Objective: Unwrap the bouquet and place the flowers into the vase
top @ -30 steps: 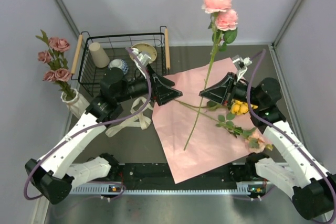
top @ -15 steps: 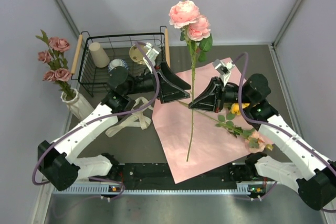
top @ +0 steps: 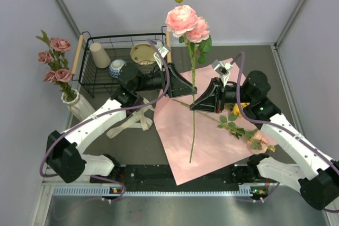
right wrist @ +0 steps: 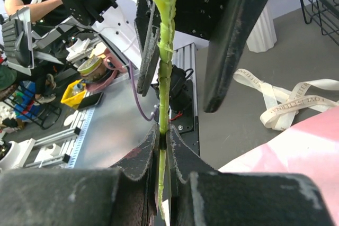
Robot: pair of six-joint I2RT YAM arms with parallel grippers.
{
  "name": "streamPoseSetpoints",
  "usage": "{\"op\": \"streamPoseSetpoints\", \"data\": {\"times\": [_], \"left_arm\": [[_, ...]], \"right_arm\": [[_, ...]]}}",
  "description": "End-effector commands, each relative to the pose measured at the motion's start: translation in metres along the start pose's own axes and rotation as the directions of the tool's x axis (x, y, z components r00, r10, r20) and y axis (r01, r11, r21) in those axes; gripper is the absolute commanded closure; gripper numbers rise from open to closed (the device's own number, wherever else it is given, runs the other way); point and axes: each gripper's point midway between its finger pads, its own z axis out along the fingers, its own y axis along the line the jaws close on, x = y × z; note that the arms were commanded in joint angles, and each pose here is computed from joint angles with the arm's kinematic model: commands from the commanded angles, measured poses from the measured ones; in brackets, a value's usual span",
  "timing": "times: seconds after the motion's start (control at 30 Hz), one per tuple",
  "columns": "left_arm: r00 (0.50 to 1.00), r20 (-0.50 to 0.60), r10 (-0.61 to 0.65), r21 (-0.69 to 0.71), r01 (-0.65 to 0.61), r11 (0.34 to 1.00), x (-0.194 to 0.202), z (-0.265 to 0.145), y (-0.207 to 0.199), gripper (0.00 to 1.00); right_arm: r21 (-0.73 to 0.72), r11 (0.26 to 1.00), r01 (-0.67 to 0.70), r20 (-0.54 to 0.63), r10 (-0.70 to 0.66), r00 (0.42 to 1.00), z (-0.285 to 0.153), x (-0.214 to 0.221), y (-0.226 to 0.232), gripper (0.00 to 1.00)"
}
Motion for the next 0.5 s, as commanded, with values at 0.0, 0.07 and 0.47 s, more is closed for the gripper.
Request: {"op": "streamPoseSetpoints", "data": {"times": [0.0, 0.07, 0.47], "left_arm": [[0.998, 0.009, 0.069, 0.07, -0.069, 0.995, -0.018, 0.006, -0.024, 0.64], [0.997, 0.001, 0.077, 0.063, -0.077, 0.995, -0.017, 0.006, -0.021, 0.67], [0.992, 0.0, 0.126, -0.009, -0.126, 0.992, -0.017, 0.002, -0.013, 1.0]], "right_arm": [[-0.029, 0.993, 0.11, -0.001, -0.11, 0.994, 0.002, -0.013, 0.013, 1.0], [-0.016, 0.994, 0.112, -0.007, -0.112, 0.994, 0.001, -0.01, 0.009, 1.0], [0.04, 0.995, 0.096, -0.041, -0.094, 0.995, 0.001, -0.003, -0.001, 1.0]]}}
